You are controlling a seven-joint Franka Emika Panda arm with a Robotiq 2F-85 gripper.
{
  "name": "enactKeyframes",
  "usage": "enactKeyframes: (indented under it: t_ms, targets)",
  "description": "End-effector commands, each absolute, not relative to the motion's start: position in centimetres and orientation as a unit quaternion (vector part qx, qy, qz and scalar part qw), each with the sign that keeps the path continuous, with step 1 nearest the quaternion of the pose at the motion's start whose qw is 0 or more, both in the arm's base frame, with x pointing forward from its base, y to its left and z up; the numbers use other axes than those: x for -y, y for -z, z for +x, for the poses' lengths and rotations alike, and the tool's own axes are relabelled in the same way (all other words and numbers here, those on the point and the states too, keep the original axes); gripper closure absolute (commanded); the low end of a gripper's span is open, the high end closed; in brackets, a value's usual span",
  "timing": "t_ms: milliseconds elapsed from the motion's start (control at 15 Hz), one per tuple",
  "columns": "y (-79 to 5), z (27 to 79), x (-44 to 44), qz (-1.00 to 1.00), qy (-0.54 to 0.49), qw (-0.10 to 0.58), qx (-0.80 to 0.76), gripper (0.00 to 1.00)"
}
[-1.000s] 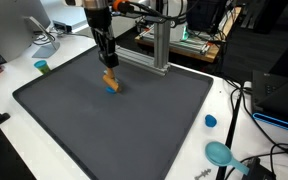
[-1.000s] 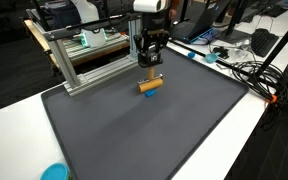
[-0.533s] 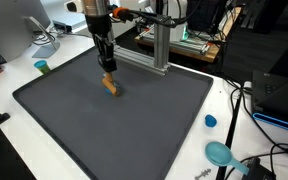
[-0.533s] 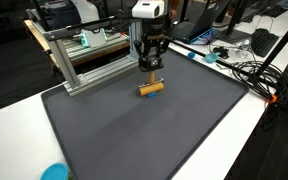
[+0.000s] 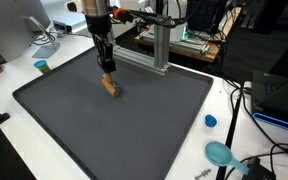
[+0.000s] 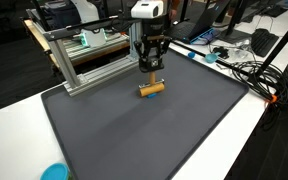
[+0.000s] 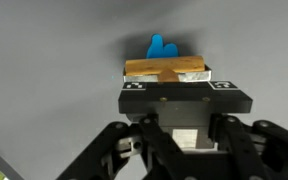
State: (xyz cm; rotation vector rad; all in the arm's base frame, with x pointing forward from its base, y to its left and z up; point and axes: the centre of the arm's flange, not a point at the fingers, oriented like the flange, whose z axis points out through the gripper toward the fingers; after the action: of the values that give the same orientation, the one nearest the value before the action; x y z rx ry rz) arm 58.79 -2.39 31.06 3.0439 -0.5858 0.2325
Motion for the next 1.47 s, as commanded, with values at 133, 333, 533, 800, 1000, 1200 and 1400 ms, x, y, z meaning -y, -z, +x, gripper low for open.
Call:
enactKeyframes:
  t_ms: [133, 333, 533, 800, 1000, 1200, 1400]
  targets:
    - [-28.0, 59.5, 2.5, 0.972, -0.094, 0.013, 0.213, 0.78]
    - [-27.9, 59.6, 2.6, 0.97, -0.097, 0.014, 0.222, 0.78]
    - [-27.7, 59.8, 2.7, 0.968, -0.101, 0.013, 0.231, 0.78]
    - [-27.6, 60.0, 2.9, 0.965, -0.107, 0.01, 0.241, 0.78]
    - [-28.2, 60.3, 2.9, 0.962, -0.116, 0.005, 0.247, 0.78]
    - [-33.0, 59.4, 3.0, 0.967, -0.125, 0.005, 0.223, 0.78]
    - [-39.1, 58.1, 3.0, 0.977, -0.164, 0.012, 0.139, 0.78]
